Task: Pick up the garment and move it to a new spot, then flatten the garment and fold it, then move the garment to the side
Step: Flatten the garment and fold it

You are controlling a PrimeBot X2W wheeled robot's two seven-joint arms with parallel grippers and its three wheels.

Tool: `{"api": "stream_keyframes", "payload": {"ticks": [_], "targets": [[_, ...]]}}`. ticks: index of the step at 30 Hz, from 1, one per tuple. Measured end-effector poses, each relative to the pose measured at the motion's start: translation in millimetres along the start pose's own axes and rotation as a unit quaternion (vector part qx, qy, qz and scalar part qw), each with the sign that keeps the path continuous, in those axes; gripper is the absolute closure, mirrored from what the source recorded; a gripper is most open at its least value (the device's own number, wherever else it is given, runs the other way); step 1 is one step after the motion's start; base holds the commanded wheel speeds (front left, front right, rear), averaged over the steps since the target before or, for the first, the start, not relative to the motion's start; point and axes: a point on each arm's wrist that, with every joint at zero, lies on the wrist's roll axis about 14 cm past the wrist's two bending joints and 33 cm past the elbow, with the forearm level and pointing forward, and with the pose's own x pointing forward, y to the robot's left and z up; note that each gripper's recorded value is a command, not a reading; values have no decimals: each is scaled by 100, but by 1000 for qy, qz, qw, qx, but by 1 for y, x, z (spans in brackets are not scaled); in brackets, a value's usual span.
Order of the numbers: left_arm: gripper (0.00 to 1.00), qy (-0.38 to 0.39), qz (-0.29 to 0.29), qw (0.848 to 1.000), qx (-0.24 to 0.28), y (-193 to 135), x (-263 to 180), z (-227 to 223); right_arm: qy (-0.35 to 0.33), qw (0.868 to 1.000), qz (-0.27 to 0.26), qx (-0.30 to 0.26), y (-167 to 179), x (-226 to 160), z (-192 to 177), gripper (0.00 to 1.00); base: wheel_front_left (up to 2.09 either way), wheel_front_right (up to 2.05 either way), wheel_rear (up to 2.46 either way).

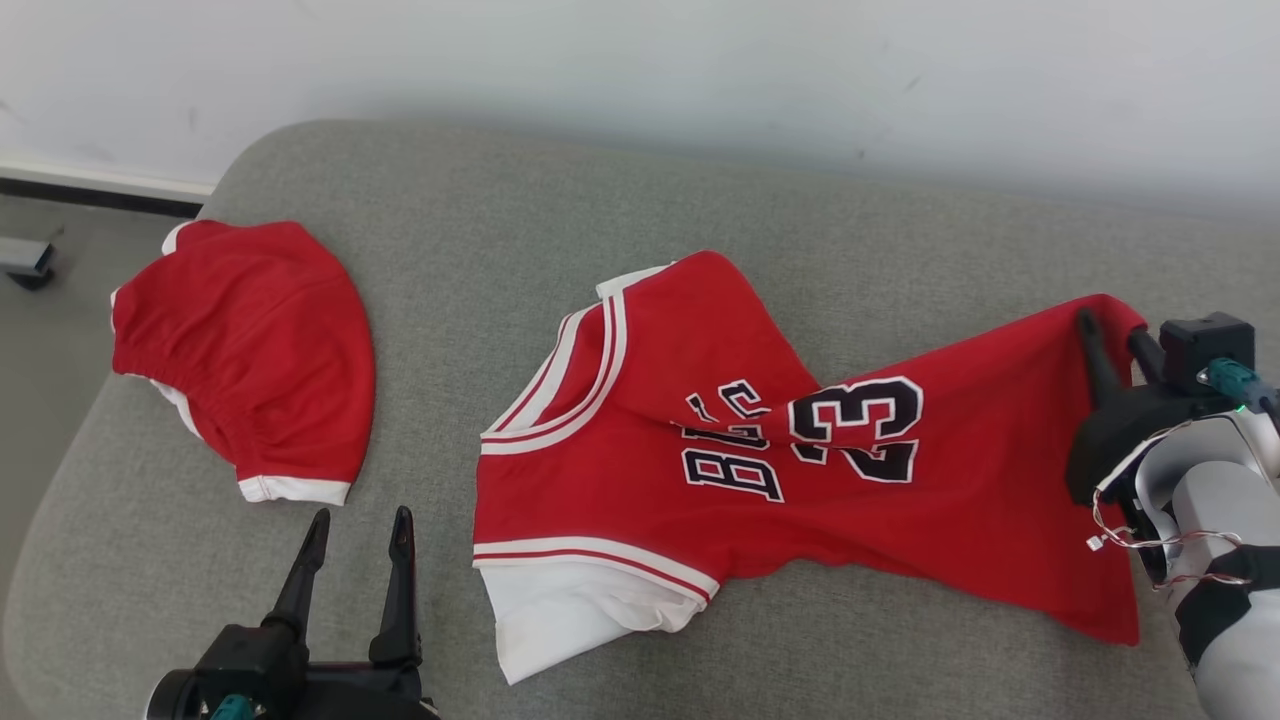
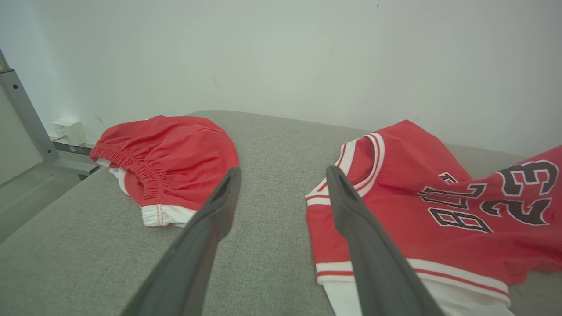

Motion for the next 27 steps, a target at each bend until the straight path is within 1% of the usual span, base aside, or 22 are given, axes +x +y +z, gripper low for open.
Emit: {"api": "stream_keyframes", "payload": {"ticks": [2, 4, 7, 11, 13, 14, 16, 20, 23, 27], "targets": [[0, 4, 3, 1000, 1, 2, 0, -2, 21, 1000, 4, -5, 3, 5, -11, 0, 0, 0, 0], [0, 7, 6, 1000, 2, 3, 0, -4, 26, 1000, 8, -8, 6, 9, -14, 0, 0, 0, 0], [0, 6, 7, 1000, 2, 3, 0, -4, 28, 1000, 6, -7, 5, 6, -17, 0, 0, 0, 0], [0, 6, 6, 1000, 4, 2, -1, -4, 14, 1000, -2, -2, 0, -5, -13, 0, 0, 0, 0], [0, 6, 4, 1000, 5, 1, -2, -4, 9, 1000, -6, 1, -3, -16, -14, 0, 0, 0, 0], [0, 5, -1, 1000, 6, -1, -3, -4, 7, 1000, -15, 7, -9, -29, -17, 0, 0, 0, 0], [0, 4, -7, 1000, 6, -5, -3, -4, 1, 1000, -22, 6, -14, -43, -18, 0, 0, 0, 0], [0, 0, -19, 1000, 6, -11, -3, -2, -45, 998, -46, 19, -30, -68, -1, 0, 0, 0, 0], [0, -1, -27, 1000, 5, -16, -4, -2, -72, 995, -65, 34, -38, -92, 5, 0, 0, 0, 0], [0, -6, -36, 999, 9, -21, -4, 1, -113, 989, -82, 42, -41, -121, 19, 0, 0, 0, 0]]}}
